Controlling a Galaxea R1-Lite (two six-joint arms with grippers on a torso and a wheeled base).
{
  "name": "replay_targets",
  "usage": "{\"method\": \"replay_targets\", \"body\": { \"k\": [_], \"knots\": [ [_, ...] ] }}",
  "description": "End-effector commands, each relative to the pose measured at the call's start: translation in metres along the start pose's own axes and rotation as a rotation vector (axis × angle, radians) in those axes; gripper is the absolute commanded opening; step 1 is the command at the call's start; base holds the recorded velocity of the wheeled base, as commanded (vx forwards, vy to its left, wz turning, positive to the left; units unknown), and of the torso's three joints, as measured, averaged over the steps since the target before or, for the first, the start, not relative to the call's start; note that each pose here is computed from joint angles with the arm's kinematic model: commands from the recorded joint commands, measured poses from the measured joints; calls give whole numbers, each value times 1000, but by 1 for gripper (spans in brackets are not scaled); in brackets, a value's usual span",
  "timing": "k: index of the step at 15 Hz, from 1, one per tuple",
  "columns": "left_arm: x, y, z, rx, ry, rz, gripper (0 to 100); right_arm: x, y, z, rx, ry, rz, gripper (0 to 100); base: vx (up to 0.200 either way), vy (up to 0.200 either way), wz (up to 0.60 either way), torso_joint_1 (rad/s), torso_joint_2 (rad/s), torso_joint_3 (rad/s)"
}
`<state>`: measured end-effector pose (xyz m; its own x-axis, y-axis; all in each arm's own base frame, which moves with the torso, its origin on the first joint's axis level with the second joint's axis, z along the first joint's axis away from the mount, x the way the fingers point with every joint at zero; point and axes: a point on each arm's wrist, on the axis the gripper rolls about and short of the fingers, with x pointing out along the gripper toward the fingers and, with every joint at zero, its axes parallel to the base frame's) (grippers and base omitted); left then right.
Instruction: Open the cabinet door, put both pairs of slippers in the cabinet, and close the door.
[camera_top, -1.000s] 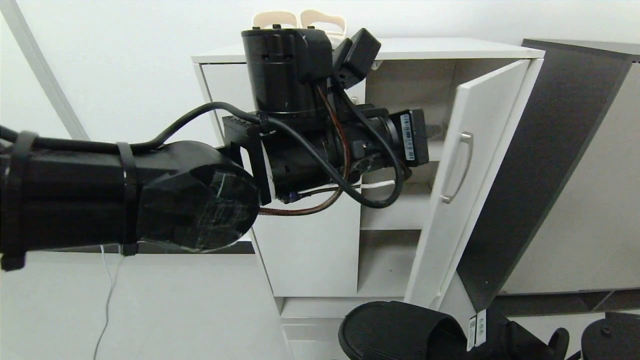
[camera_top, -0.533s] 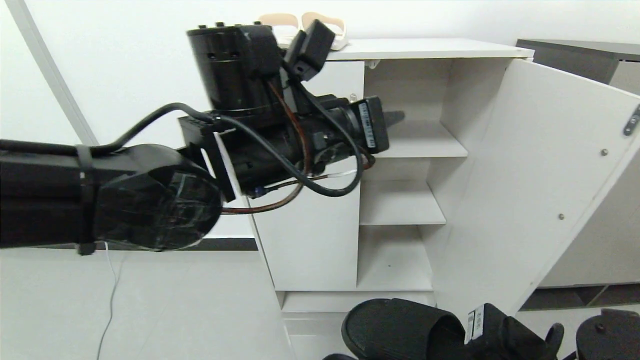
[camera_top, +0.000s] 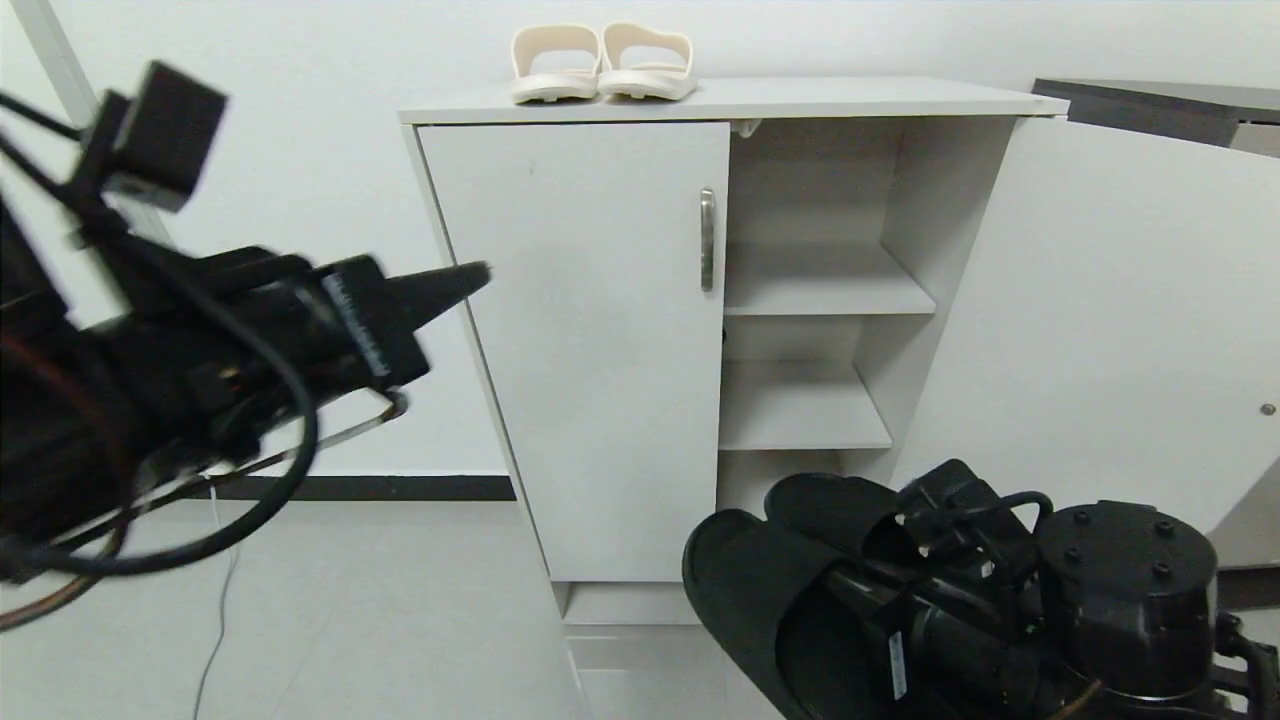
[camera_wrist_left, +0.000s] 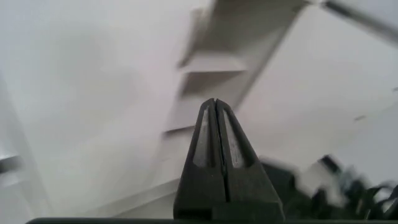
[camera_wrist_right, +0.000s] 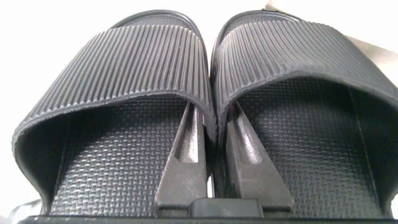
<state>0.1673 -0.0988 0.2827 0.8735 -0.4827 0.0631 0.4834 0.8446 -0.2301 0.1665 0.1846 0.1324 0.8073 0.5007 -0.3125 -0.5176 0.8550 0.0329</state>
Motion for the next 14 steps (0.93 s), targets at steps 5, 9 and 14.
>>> {"method": "replay_targets", "body": {
  "k": [5, 9, 14],
  "knots": [
    [-212, 24, -75, 169, -128, 568, 0, 13, 2, -4, -4, 22, -42, 0, 0, 0, 0, 0, 0, 0],
    [-241, 25, -127, 165, -78, 617, 0, 12, 6, -5, -14, 20, -57, 0, 0, 0, 0, 0, 0, 0],
    [-223, 46, -176, 178, -39, 623, 0, 12, 8, -7, -20, 29, -52, 0, 0, 0, 0, 0, 0, 0]
  ]
}}
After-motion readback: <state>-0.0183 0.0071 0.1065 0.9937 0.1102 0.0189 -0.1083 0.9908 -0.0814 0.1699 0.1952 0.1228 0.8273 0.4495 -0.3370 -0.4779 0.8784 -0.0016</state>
